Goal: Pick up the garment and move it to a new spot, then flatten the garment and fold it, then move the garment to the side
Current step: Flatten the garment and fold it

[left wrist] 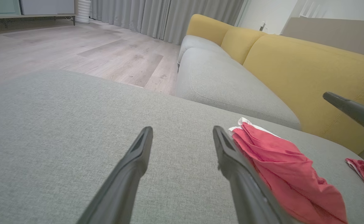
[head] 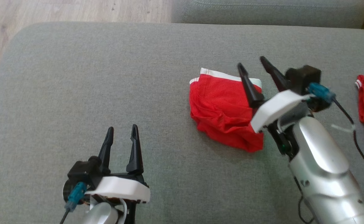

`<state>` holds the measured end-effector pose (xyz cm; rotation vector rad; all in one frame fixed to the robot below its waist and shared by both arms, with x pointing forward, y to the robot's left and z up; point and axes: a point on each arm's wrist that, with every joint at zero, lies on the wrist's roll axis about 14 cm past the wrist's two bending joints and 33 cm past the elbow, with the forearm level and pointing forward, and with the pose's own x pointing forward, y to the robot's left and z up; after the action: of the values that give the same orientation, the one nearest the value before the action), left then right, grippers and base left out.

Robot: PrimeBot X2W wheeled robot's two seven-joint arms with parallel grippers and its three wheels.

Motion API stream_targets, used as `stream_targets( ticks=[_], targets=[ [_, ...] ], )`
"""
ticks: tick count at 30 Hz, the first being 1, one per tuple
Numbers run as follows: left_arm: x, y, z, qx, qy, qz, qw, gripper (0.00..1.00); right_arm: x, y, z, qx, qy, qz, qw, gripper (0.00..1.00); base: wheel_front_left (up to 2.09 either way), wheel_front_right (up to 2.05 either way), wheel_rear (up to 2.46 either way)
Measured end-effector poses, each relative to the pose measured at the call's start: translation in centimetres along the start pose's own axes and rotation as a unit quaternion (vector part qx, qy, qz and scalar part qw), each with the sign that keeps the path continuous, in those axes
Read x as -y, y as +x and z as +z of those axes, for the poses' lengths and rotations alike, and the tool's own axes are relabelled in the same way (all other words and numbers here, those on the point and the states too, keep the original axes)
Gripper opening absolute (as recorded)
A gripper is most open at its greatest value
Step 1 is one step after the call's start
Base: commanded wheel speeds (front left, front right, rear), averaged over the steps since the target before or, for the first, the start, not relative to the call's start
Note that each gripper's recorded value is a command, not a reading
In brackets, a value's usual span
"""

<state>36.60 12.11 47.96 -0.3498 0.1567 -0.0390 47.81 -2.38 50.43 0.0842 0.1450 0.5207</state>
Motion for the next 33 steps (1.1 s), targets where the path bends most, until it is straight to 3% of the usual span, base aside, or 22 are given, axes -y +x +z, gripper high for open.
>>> stream_targets(
  ticks=[5,7,8,9,10,21,25,33],
  targets=[
    [0.0,0.0,-0.1,-0.002,0.000,0.000,1.000,1.00,0.9,-1.3,-2.1,-0.021,-0.048,-0.009,0.999,1.00,0.00,0.00,0.00],
    [-0.2,0.0,-0.2,-0.003,0.000,0.003,1.000,1.00,1.1,-1.7,-3.4,-0.039,-0.064,-0.008,0.997,0.38,0.00,0.00,0.00],
    [-0.3,0.0,-0.2,-0.003,0.000,0.004,1.000,1.00,1.0,-1.8,-4.1,-0.049,-0.065,-0.006,0.997,0.29,0.00,0.00,0.00],
    [-0.4,-0.1,-0.2,-0.003,-0.001,0.005,1.000,1.00,0.7,-1.9,-4.9,-0.060,-0.067,-0.002,0.996,0.06,0.00,0.00,0.00],
    [-0.5,-0.1,-0.2,-0.004,-0.001,0.007,1.000,1.00,0.3,-2.0,-5.8,-0.072,-0.069,0.004,0.995,0.00,0.00,0.00,0.00],
    [-1.3,-0.3,-0.4,-0.006,-0.001,0.020,1.000,1.00,-5.7,-3.3,-12.2,-0.166,-0.098,0.102,0.976,0.00,0.00,0.00,0.00],
    [-1.5,-0.3,-0.5,-0.008,-0.001,0.022,1.000,1.00,-8.0,-3.8,-13.7,-0.190,-0.102,0.139,0.966,0.00,0.00,0.00,0.00],
    [-1.6,-0.1,-0.7,-0.012,-0.001,0.025,1.000,1.00,-9.4,-3.7,-14.6,-0.210,-0.133,0.179,0.952,0.00,0.00,0.00,0.00]
  ],
)
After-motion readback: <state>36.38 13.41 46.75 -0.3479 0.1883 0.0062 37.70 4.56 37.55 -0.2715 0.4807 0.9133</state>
